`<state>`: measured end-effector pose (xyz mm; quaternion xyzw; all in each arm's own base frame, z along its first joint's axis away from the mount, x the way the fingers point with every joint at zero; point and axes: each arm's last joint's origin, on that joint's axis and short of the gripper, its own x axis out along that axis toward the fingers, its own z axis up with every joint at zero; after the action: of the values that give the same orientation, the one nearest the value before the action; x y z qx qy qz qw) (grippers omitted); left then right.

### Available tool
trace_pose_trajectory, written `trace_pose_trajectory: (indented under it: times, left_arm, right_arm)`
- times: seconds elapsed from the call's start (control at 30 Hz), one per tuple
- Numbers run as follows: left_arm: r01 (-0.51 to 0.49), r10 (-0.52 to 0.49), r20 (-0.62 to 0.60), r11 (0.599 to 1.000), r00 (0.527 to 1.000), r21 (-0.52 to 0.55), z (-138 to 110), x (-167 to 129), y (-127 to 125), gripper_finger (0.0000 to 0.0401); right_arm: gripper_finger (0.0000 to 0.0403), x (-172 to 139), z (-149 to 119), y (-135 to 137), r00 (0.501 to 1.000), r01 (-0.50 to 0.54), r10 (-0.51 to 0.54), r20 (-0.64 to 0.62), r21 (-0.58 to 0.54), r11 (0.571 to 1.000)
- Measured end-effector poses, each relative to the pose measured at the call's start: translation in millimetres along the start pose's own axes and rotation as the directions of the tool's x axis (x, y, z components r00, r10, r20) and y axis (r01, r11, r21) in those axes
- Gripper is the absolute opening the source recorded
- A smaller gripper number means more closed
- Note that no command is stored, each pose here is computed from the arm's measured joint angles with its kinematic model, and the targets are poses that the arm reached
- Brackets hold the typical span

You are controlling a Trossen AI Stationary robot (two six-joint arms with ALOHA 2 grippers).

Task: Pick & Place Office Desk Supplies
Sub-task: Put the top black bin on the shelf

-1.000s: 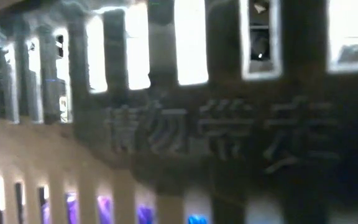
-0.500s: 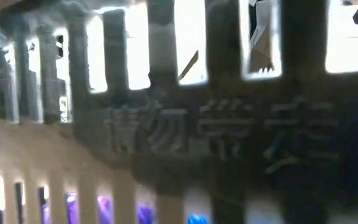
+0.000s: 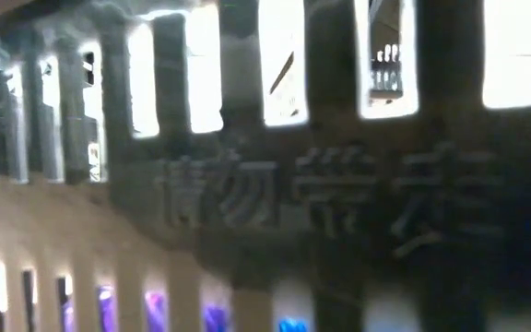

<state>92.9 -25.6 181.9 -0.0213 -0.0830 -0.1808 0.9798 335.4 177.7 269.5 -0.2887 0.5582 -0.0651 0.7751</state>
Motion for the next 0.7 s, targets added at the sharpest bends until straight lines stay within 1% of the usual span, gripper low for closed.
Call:
trace_pose_trajectory:
  times: [0.1,0.2,0.33,0.5,0.7]
  left_arm:
    - [0.0,0.0,-0.001,1.0,1.0,0.0,-0.1,0.0,0.0,0.0268]
    - [0.0,0.0,-0.001,1.0,1.0,0.0,-0.2,0.0,0.0,0.0268]
    - [0.0,0.0,0.0,1.0,1.0,0.0,-0.1,0.0,0.0,0.0268]
    - [0.0,0.0,-0.001,1.0,1.0,0.0,-0.1,0.0,0.0,0.0268]
    - [0.0,0.0,-0.001,1.0,1.0,0.0,-0.2,0.0,0.0,0.0268]
  right_arm:
    - [0.0005,-0.5,-0.7,-14.5,0.999,0.012,-0.012,-0.042,0.005,1.0]
    - [0.0005,3.1,1.5,-30.0,0.998,0.011,-0.01,-0.055,0.007,1.0]
    - [0.0005,13.4,4.6,-52.2,0.998,-0.001,0.001,-0.065,-0.01,1.0]
    - [0.0005,30.7,4.5,-80.4,0.996,0.01,-0.011,-0.087,-0.016,1.0]
    - [0.0005,43.1,1.8,-101.5,0.994,0.017,-0.018,-0.11,-0.011,1.0]
